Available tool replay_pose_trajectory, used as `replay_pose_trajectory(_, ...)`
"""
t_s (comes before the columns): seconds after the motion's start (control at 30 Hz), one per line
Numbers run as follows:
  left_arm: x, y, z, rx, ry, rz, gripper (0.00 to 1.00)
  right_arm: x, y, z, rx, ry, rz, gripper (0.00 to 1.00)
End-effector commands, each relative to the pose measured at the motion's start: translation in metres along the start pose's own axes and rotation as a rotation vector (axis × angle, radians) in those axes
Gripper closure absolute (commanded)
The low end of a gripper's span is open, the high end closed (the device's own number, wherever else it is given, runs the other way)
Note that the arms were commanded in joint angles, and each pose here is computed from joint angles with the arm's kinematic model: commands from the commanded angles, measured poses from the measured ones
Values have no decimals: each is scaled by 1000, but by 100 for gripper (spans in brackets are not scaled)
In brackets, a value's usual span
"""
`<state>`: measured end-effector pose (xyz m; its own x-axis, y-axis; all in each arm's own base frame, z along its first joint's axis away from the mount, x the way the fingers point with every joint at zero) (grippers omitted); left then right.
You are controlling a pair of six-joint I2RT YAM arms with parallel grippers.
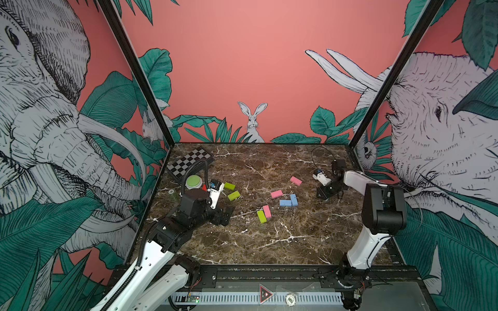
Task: Assemble the letter t with building blocks
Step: Pick up the building block from the center of the board.
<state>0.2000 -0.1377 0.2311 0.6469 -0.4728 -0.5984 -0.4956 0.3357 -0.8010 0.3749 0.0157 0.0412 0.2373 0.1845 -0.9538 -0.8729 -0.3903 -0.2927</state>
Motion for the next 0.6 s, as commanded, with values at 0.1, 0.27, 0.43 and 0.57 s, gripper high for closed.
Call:
replay_pose_trajectory(0.1,-2,0,-3,16,16,-8,1,-5,13,1,12,9,35,56)
replay_pose_trajectory(0.27,-2,-1,-3,16,16,-11,1,-4,19,1,8,22,53,57)
replay_pose_trajectory(0.43,-3,-1,-3,17,16,-13,1,0,23,2,11,15,67,61)
replay_pose_trajectory(0.57,-3,-1,-3,16,15,-12,1,-2,22,2,-5,17,64,76)
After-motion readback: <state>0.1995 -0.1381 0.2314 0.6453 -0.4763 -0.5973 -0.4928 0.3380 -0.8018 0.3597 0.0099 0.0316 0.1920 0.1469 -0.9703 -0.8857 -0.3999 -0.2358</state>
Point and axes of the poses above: each gripper's point midway between its finger pads, its own x axis out along the fingers, its own z axis along the line the jaws close on, y = z × x, the point moved 1 cm from there along -x, back along the fingers, and after that the axes turned 7 degrees about x, right-handed, at the moved point
